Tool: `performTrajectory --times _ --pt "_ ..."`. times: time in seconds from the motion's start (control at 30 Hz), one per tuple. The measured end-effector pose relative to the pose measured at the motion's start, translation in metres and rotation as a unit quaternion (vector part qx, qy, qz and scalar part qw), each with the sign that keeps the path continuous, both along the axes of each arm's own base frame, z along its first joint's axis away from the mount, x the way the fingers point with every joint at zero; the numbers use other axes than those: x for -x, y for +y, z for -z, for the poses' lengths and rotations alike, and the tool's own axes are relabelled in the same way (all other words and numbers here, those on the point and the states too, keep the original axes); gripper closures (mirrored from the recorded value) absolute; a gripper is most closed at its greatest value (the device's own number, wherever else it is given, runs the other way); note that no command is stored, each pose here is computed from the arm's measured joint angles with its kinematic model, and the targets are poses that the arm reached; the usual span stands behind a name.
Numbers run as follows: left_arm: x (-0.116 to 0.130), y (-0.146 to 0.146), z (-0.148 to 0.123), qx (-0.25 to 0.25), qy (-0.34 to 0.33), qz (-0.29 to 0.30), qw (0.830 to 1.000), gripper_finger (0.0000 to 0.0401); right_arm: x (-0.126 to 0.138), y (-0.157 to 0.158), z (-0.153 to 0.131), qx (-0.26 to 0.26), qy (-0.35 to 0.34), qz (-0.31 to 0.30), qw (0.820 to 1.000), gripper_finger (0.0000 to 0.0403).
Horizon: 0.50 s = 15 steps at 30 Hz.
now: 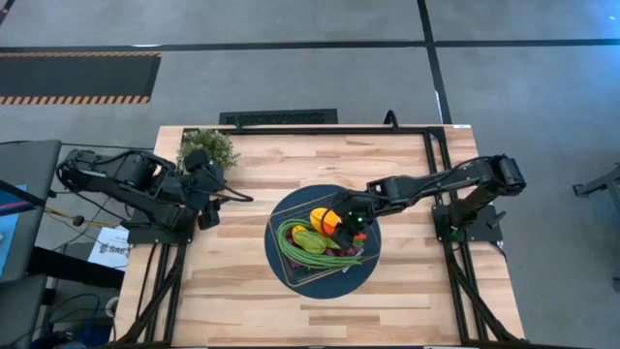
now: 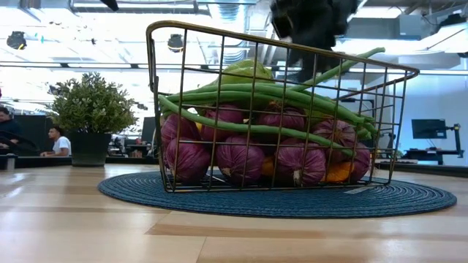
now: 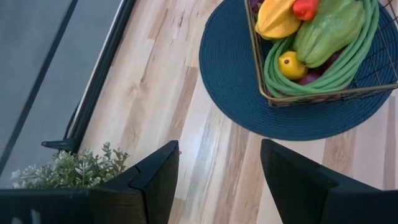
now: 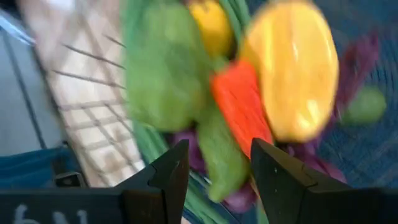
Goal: Build produce basket
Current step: Return to Home Position
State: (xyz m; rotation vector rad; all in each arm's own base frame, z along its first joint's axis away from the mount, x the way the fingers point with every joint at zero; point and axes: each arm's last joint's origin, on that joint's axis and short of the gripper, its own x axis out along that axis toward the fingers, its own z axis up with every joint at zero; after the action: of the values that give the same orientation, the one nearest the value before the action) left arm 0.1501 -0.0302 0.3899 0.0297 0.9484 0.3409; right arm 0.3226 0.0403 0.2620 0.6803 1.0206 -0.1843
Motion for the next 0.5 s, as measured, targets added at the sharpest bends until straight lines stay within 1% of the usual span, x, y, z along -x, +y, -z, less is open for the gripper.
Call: performTrajectory --times 0.07,0.17,0.27,0.4,0.5 --pt "0.000 0.000 0.000 -0.003 0.001 0.005 1.000 0.0189 -0.004 0.000 -0.011 0.009 -0.024 -0.008 1.000 0.0216" --pt "0.003 0.000 -0.001 -0.002 -0.004 0.008 1.000 0.0189 -0.007 -0.001 -0.026 0.041 -0.046 -0.014 0.998 0.0219" --pt "0.011 -0.001 -0.005 0.004 -0.017 0.016 1.000 0.0189 -0.003 -0.002 -0.045 0.076 -0.064 -0.014 0.995 0.0223" --pt "0.030 -0.002 -0.009 0.018 -0.059 0.010 0.998 0.0196 0.013 -0.004 -0.063 0.117 -0.063 0.003 0.991 0.0229" --pt "0.044 -0.001 -0.001 0.034 -0.088 -0.006 0.996 0.0207 0.029 -0.003 -0.075 0.141 -0.066 0.012 0.988 0.0233"
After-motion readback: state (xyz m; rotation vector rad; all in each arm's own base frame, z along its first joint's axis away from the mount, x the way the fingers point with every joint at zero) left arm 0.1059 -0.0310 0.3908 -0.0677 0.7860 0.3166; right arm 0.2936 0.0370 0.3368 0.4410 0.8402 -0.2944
